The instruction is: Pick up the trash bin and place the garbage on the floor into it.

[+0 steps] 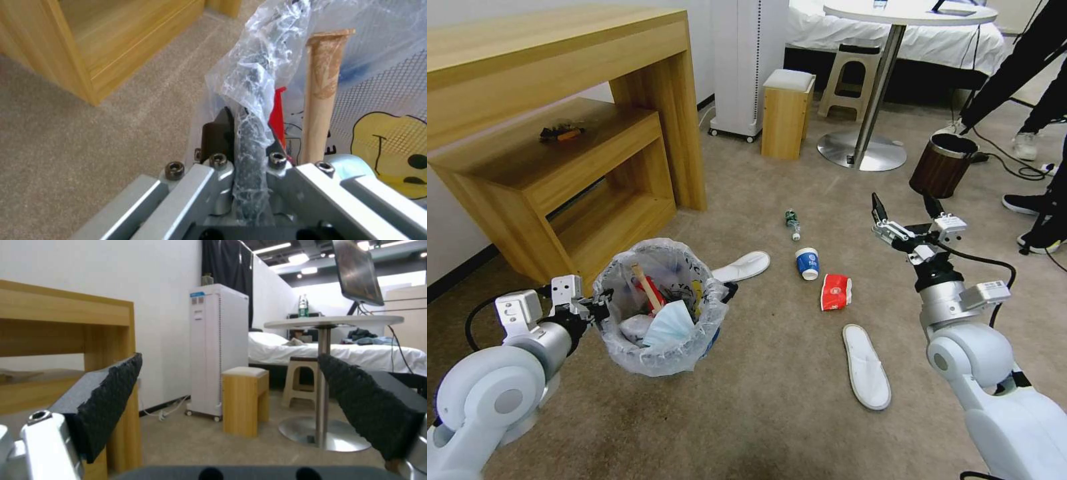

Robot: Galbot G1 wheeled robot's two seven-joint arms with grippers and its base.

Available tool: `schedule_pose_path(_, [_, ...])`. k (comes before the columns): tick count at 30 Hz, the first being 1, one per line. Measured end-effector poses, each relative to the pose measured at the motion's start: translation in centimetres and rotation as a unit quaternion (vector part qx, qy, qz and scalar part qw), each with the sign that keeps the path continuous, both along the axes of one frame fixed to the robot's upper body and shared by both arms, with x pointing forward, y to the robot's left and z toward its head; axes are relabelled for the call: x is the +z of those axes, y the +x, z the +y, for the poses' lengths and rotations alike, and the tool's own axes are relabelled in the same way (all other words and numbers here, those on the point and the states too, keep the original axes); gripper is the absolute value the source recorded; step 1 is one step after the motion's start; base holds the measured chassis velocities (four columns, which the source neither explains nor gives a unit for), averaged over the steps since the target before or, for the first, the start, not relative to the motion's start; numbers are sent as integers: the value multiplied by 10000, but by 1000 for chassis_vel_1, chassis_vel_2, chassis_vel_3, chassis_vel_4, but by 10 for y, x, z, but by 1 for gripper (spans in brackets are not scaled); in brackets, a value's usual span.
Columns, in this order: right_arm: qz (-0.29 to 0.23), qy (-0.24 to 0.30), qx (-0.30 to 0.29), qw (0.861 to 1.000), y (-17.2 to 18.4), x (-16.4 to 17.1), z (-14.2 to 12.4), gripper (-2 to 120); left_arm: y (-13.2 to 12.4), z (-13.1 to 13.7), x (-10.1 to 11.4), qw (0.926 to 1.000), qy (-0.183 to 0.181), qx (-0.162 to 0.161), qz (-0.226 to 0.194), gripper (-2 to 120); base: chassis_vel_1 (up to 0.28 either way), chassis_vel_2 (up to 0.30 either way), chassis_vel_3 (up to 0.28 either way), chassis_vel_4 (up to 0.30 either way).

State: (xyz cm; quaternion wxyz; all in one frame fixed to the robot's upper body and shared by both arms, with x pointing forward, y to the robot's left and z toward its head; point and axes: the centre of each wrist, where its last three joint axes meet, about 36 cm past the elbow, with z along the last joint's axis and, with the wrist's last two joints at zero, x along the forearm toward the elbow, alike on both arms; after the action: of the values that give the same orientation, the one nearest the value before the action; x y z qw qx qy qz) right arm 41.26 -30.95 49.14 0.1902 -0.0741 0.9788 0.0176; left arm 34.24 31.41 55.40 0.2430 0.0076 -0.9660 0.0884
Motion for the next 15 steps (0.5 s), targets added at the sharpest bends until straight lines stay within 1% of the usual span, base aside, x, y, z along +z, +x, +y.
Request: schedule_pose_path(15, [26, 9, -33, 10000, 1, -3, -2, 100, 1, 0, -3, 10000, -1, -30, 3, 0, 0, 0, 0, 0])
